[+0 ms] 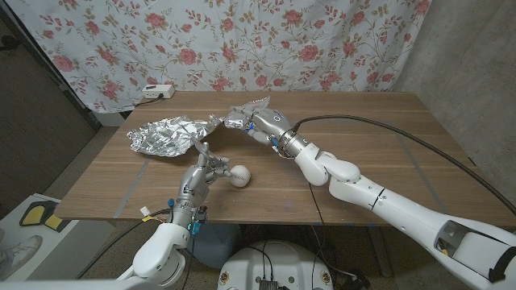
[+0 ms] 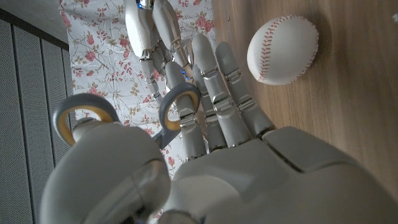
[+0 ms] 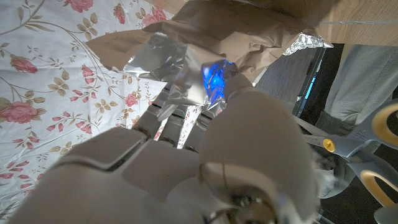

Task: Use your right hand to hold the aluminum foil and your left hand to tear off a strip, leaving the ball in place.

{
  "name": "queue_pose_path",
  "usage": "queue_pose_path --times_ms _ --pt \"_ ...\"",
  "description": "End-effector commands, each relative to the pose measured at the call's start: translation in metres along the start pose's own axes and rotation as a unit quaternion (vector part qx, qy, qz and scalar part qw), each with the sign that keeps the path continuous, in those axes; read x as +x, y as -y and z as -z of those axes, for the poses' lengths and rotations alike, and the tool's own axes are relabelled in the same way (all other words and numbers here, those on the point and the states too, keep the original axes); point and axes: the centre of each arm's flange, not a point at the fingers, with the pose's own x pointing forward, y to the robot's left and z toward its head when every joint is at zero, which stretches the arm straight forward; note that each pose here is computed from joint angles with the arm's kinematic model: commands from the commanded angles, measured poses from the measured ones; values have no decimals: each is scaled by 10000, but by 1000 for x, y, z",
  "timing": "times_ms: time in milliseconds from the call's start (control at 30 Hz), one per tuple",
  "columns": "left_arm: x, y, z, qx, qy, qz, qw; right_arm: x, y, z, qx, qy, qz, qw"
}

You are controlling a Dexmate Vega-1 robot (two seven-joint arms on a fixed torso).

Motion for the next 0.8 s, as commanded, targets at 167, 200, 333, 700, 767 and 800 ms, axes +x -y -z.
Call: queue_pose_path --times_ms 167,200,333,700,767,800 --pt "8 19 5 18 -424 747 9963 17 3 -11 -230 358 -21 9991" --pt "9 20 5 16 -442 787 9959 18 3 -12 -258 385 -21 9989" --pt "9 23 5 33 -533 939 9941 21 2 -13 -405 453 -46 9981" --pt "6 30 14 -93 -783 1181 9899 32 2 -9 -571 402 -2 9976" --pt "6 31 15 -101 -815 1212 9892 33 2 -9 -542 401 9 9977" --pt "6 31 16 -128 -823 1221 9890 33 2 -9 -533 408 33 9977"
